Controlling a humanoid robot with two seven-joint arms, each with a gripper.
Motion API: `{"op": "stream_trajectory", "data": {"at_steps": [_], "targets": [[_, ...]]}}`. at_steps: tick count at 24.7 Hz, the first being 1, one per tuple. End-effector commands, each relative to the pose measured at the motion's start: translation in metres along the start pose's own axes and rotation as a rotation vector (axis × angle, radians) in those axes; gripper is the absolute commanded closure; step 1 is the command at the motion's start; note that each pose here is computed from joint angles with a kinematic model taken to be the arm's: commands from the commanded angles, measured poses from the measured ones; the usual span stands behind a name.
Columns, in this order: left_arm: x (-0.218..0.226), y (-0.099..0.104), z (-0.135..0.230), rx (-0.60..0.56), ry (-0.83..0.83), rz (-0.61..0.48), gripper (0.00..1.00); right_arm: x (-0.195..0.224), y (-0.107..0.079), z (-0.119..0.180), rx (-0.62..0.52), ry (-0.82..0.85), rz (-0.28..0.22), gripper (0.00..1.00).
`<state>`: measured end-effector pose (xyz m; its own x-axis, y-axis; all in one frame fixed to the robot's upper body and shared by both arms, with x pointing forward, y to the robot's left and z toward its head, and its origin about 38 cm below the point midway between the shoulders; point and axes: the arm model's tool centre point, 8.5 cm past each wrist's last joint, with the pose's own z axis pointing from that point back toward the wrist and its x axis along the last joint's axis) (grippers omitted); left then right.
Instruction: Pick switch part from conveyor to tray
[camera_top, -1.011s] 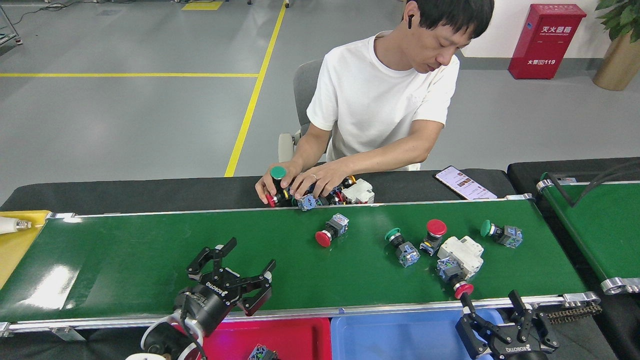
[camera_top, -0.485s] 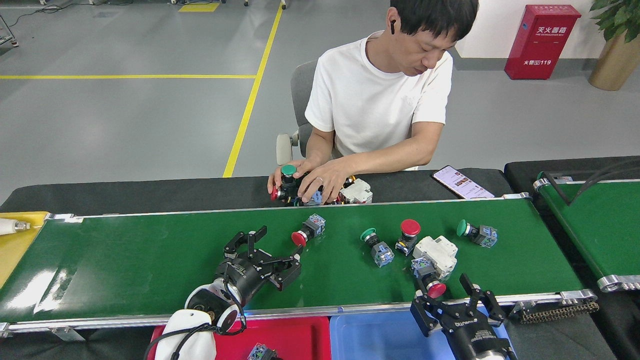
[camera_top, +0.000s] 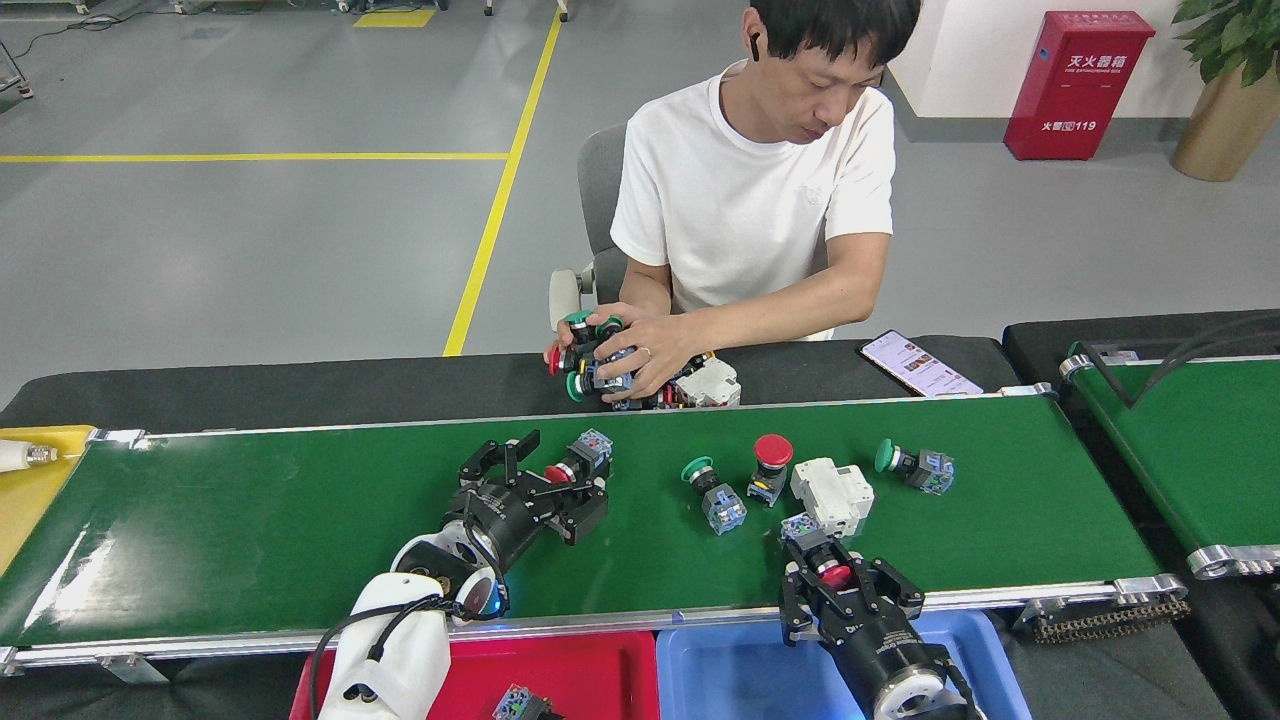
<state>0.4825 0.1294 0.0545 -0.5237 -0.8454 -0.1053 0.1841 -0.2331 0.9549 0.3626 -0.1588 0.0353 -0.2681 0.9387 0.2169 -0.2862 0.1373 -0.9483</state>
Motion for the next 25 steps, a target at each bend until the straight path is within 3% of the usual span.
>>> {"op": "stream_trajectory", "data": {"at_steps": [1, 5, 6, 8, 10, 13, 15, 16, 17, 18, 21, 23, 25], "targets": [[0.000, 0.011, -0.003, 0.021, -0.017, -0.027, 0.23, 0.010, -0.012, -0.003, -0.028, -0.059, 0.005, 0.87], [0.000, 0.005, -0.003, 0.021, -0.024, -0.027, 0.45, 0.027, -0.023, 0.014, -0.077, -0.207, -0.008, 0.87], [-0.001, 0.004, -0.003, 0.016, -0.023, -0.024, 0.54, 0.034, -0.020, 0.022, -0.080, -0.252, -0.013, 0.87], [-0.003, 0.002, -0.003, 0.012, -0.020, -0.015, 0.83, 0.046, -0.012, 0.040, -0.075, -0.366, 0.002, 0.86], [-0.006, 0.001, -0.002, 0.013, -0.021, -0.013, 0.92, 0.062, 0.000, 0.060, -0.062, -0.517, 0.017, 0.84], [-0.017, 0.000, 0.003, 0.030, -0.003, -0.005, 0.96, 0.079, 0.011, 0.077, -0.044, -0.686, 0.038, 0.80], [-0.026, 0.002, 0.006, 0.053, 0.029, 0.014, 0.96, 0.104, 0.020, 0.080, -0.017, -0.757, 0.035, 0.71], [-0.034, 0.003, 0.009, 0.061, 0.051, 0.029, 0.96, 0.118, 0.022, 0.079, -0.015, -0.776, 0.024, 0.55], [-0.045, 0.006, 0.012, 0.077, 0.076, 0.051, 0.96, 0.128, 0.024, 0.076, -0.012, -0.763, 0.012, 0.19], [-0.049, 0.007, 0.015, 0.087, 0.089, 0.061, 0.96, 0.134, 0.025, 0.074, -0.008, -0.753, 0.005, 0.00], [-0.068, 0.027, 0.034, 0.165, 0.127, 0.030, 0.96, 0.142, 0.029, 0.072, 0.005, -0.760, -0.005, 0.00], [-0.074, 0.010, 0.068, 0.177, 0.135, 0.026, 0.96, 0.140, 0.028, 0.071, 0.004, -0.746, -0.003, 0.00], [-0.070, 0.008, 0.099, 0.217, 0.131, 0.005, 0.96, 0.138, 0.024, 0.067, -0.003, -0.724, -0.003, 0.00]]}}
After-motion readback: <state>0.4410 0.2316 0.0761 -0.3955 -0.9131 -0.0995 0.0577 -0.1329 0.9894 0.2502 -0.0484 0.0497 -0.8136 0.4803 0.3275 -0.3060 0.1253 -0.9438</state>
